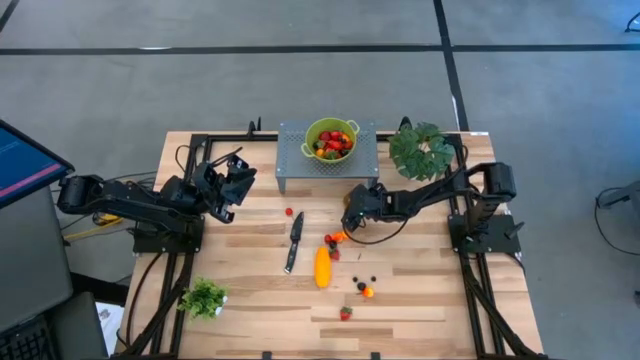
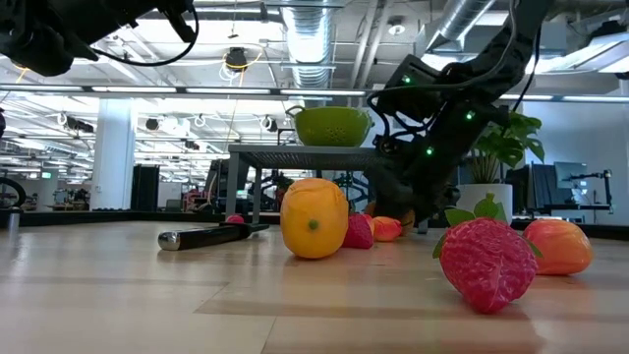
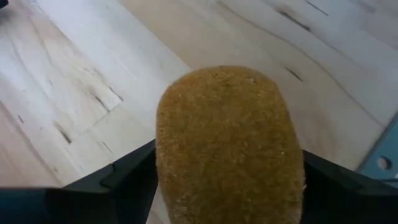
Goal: Pick & Place Fruit
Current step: Put the kiwi into the green strainer bowl on the shelf
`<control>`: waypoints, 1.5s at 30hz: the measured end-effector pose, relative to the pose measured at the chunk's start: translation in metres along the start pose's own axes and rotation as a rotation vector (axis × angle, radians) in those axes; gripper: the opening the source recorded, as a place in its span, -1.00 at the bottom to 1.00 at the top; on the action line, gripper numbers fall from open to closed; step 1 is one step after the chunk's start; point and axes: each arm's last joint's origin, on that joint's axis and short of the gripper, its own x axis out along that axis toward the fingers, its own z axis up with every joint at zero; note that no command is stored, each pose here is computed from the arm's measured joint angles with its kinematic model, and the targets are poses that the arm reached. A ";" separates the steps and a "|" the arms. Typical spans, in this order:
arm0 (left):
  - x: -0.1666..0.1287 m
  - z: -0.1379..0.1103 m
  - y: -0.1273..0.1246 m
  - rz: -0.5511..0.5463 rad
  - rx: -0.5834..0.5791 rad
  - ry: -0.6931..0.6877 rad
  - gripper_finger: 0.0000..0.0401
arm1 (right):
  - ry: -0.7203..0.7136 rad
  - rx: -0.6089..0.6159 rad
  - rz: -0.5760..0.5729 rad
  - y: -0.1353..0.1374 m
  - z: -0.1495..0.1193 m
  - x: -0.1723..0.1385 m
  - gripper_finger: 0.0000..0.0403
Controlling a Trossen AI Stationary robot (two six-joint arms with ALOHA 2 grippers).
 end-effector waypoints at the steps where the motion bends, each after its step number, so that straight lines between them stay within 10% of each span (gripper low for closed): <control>1: 0.000 0.000 0.000 0.000 0.000 0.000 -0.47 | 0.000 -0.003 0.002 0.001 0.000 0.000 0.44; 13: 0.000 0.000 0.000 -0.003 0.000 0.001 -0.47 | 0.004 -0.024 0.024 0.004 -0.002 -0.002 0.07; 45: 0.000 0.000 0.000 0.000 0.000 0.000 -0.47 | -0.094 -0.178 0.243 0.053 0.016 -0.025 0.12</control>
